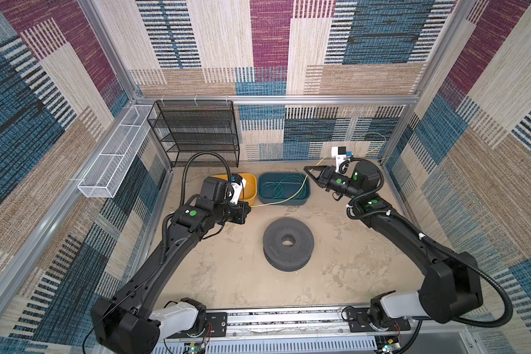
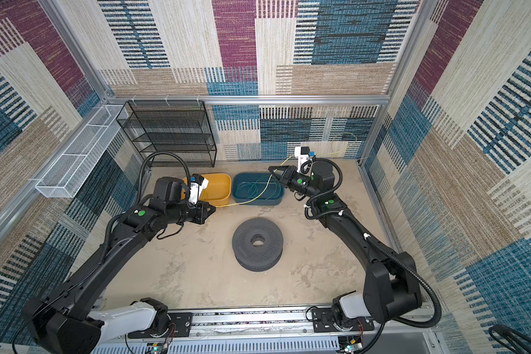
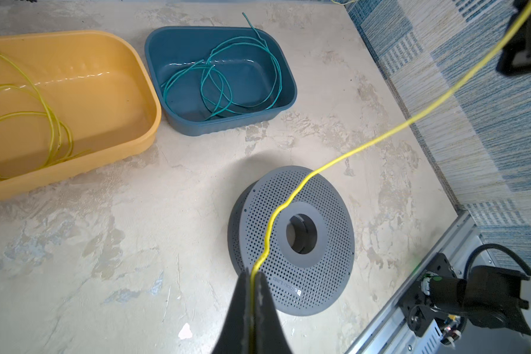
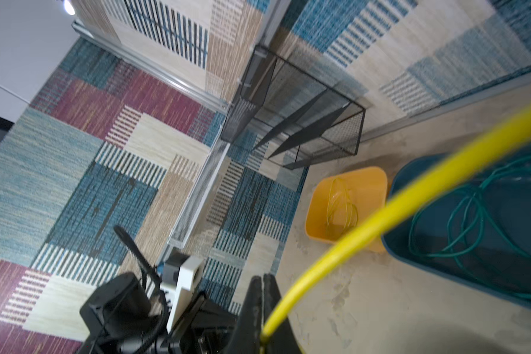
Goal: Wrap the cables
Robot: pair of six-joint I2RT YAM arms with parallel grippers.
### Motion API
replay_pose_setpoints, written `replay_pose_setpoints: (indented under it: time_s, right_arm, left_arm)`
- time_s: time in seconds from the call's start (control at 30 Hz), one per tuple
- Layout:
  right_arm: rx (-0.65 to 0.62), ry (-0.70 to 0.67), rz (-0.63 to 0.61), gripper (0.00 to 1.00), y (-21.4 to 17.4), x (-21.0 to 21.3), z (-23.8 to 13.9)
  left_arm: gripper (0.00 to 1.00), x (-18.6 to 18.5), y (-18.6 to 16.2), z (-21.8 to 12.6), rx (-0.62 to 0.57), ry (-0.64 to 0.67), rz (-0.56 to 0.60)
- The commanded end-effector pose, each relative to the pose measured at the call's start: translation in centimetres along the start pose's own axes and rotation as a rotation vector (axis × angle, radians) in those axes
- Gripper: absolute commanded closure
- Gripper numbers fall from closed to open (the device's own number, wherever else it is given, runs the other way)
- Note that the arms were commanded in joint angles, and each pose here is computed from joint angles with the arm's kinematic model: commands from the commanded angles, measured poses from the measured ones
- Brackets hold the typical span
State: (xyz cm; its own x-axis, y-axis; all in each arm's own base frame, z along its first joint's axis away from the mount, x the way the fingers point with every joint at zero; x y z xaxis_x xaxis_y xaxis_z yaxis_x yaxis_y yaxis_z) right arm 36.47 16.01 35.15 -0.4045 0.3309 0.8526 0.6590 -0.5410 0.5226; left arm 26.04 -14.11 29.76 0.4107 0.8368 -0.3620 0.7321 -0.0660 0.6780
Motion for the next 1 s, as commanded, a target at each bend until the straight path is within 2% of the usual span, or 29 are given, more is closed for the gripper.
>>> replay_pose_setpoints:
  time_s: [0.0, 0.13, 0.3, 0.53, 0.67, 0.73, 0.87, 0.97]
  right_arm:
    - [-0.134, 0.064, -0.023, 1.0, 3.8, 0.5, 0.3]
    - [-0.238, 0.043, 0.039, 1.0, 7.1, -1.7, 0.5]
    - [-0.285, 0.007, 0.062, 1.0, 8.7, -3.4, 1.0]
    - [-0.297, -0.031, 0.075, 1.0, 9.3, -4.9, 1.1]
    - [-0.246, -0.049, 0.105, 1.0, 8.8, -6.1, 1.4]
    - [-0.223, -0.054, 0.126, 0.87, 7.9, -6.7, 1.1]
    - [-0.231, -0.089, 0.179, 0.49, 5.2, -7.9, -1.4]
    - [-0.208, -0.135, 0.197, 0.36, 2.9, -8.8, -2.9]
  left_arm:
    - [1.0, -0.5, -0.7, -0.6, -0.019, -0.05, -0.034]
    - [1.0, -1.6, -1.4, -1.8, -0.063, -0.155, -0.012]
    - [1.0, -2.6, -2.1, -2.2, -0.069, -0.262, -0.009]
    - [1.0, -4.0, -3.2, -1.2, -0.009, -0.397, -0.004]
    - [1.0, -5.3, -3.7, -0.4, 0.005, -0.436, 0.002]
    - [1.0, -6.1, -3.6, 0.2, 0.004, -0.462, -0.003]
    - [1.0, -7.3, -2.7, 1.1, -0.028, -0.428, -0.003]
    - [1.0, -7.5, -1.9, 1.3, -0.088, -0.391, -0.036]
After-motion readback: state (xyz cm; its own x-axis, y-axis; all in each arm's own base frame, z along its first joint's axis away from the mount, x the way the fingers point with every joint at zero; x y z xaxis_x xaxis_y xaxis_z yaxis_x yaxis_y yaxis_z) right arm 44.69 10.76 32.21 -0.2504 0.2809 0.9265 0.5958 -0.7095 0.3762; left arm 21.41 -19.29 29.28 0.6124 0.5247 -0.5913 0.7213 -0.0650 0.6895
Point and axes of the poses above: each gripper's point midway between its finger pads, its own z axis out along the fingers, its own x axis along the line the jaws close on, y = z × x, the point moved 7 cm from there along -z, back along the fingers, and after that the axes turned 1 degree about -z, right-handed, at the moved point
